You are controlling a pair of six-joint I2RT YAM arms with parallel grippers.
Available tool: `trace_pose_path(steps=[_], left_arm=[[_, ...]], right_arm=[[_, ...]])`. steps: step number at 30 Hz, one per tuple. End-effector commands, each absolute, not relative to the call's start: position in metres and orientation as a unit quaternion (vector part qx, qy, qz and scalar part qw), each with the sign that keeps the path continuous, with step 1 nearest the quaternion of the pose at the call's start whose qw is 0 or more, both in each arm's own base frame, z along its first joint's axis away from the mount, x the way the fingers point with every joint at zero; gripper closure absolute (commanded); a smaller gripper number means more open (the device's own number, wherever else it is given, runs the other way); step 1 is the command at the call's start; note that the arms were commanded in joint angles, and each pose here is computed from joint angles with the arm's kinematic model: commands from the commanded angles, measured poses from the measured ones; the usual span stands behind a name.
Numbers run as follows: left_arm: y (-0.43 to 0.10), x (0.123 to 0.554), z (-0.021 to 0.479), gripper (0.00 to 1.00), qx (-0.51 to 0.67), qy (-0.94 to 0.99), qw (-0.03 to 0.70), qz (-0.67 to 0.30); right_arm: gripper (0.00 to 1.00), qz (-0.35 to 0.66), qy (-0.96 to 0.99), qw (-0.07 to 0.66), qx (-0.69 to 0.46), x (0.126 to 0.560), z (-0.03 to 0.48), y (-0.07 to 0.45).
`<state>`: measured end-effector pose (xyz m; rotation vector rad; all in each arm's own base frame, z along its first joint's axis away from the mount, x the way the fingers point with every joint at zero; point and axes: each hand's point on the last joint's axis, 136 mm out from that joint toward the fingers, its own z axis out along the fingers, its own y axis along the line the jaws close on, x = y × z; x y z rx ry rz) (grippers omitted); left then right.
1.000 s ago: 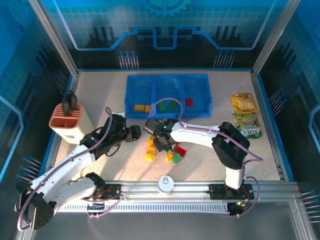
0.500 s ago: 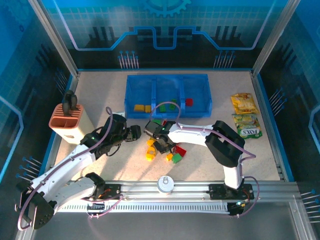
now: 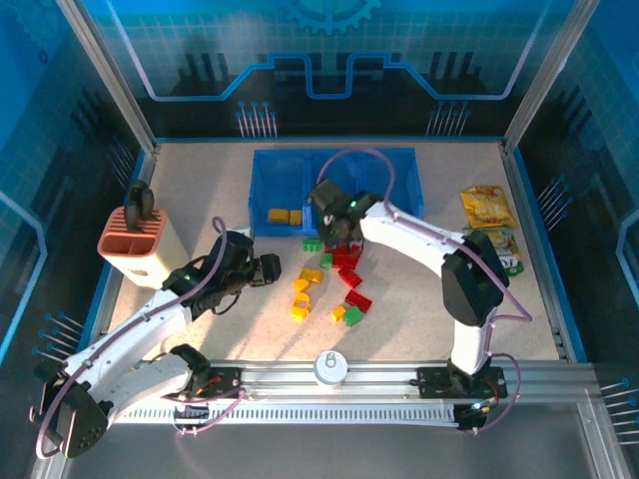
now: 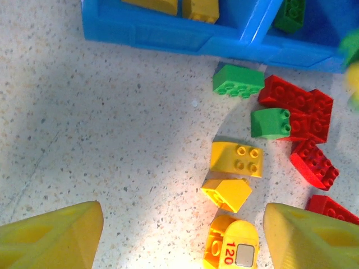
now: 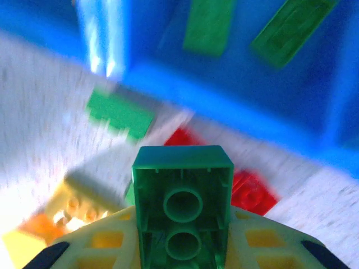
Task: Sort the legos into containers by color
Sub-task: Pick up the lego from the bottom-center of the table, then place the lego in the container.
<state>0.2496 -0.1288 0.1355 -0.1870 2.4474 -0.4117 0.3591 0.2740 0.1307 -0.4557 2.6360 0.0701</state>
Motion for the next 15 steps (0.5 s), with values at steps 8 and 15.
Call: trace_pose_path(steps=[8,15], left_arm=[[-0.144,0.219,0.102,0.25,-0.068,0.941,0.287,-0.167],[-0.153,0.219,0.101,0.25,-0.062,0.939,0.289,-0.177]], right_arm=[[0.68,0.022,0.971,0.200,-0.132,0.437,0.116,0.265],[0.63,0.009,0.974,0.196,-0.113,0.463,0.105,0.265]])
